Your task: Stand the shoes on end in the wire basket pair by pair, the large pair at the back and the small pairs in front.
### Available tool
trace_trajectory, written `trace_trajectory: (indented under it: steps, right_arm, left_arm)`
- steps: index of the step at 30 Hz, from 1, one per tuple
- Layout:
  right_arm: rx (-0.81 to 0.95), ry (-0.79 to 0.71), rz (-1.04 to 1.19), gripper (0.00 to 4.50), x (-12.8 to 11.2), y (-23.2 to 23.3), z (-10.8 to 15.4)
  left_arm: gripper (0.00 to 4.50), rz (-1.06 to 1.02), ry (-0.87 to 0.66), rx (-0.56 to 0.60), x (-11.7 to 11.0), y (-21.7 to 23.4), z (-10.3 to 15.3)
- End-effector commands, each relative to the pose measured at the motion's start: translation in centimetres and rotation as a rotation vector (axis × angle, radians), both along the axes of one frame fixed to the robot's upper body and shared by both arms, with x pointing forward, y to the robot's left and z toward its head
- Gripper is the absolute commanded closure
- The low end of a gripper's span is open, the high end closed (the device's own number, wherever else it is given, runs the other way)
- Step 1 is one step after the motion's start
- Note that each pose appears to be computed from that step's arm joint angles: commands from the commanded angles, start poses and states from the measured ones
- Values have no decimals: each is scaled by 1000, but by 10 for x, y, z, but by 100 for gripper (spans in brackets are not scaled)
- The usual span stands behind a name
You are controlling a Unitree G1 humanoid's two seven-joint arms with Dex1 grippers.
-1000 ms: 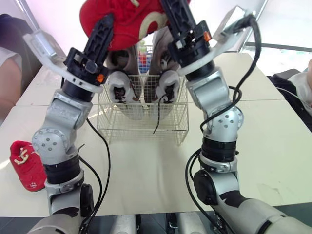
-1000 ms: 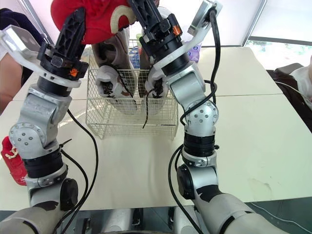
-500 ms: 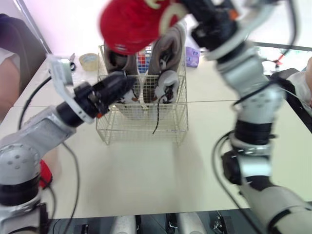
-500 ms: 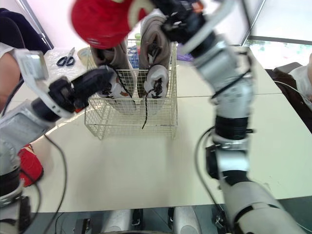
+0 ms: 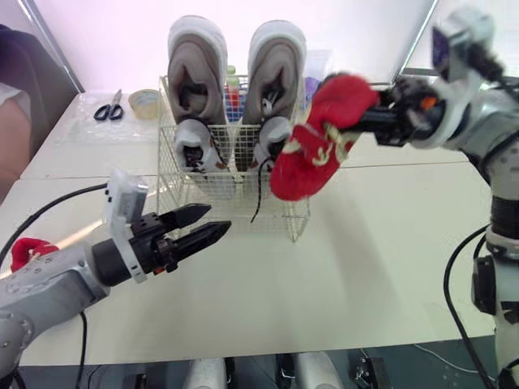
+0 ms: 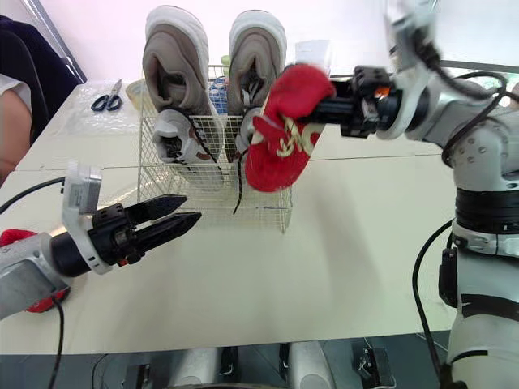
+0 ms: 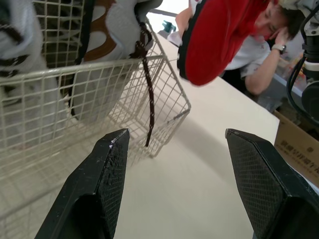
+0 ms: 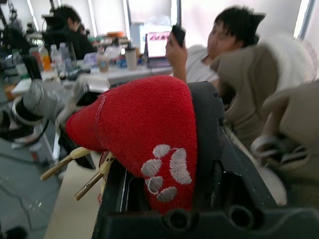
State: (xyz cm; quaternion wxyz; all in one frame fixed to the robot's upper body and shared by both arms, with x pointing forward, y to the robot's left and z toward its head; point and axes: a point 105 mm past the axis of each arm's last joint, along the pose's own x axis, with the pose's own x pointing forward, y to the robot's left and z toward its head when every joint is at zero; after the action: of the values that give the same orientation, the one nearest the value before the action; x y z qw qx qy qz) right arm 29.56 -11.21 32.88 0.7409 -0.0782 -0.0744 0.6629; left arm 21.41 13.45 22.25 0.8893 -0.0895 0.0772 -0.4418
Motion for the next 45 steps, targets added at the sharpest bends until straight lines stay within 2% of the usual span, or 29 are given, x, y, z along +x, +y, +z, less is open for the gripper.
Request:
trace_trajectory:
  steps: [1, 8, 11, 14, 18, 20, 22, 23, 26, 31, 37, 45]
  right_arm:
    - [-34, -108, 16, 356, -4, 5, 2]
    - [-131, -173, -4, 356, 7, 10, -24]
    - [-134, -145, 29, 356, 4, 13, -34]
    - [-64, -99, 49, 356, 4, 18, -37]
    - [-72, -68, 21, 356, 9, 19, -55]
    - [-67, -68, 7, 260, 9, 18, -60]
    - [-65, -59, -1, 200, 9, 18, -63]
    - [-61, -60, -7, 141, 9, 17, -63]
    - [-68, -62, -23, 2, 9, 14, -62]
    - [-113, -46, -58, 2, 6, 2, -57]
    - [-103, -30, -162, 2, 7, -22, -40]
    - [-49, -31, -95, 2, -1, -10, -27]
  left_arm:
    - [136, -5, -14, 58, -6, 6, -2]
    - [136, 4, -13, 52, -7, 8, -4]
    - [136, 17, -19, 44, -5, 8, -2]
    - [136, 21, -24, 34, -4, 8, -1]
    - [136, 37, -41, 4, -1, 4, 1]
    - [131, 39, -42, -12, -2, -1, 0]
    - [131, 38, -40, -31, -2, -5, 0]
    - [131, 37, -40, -36, -2, -7, 0]
    - [131, 41, -37, -42, 0, -7, -1]
    - [131, 63, -37, -40, 5, 0, -2]
    - [131, 135, -92, -96, 11, 24, 22]
    - [131, 148, -119, -54, 12, 37, 34]
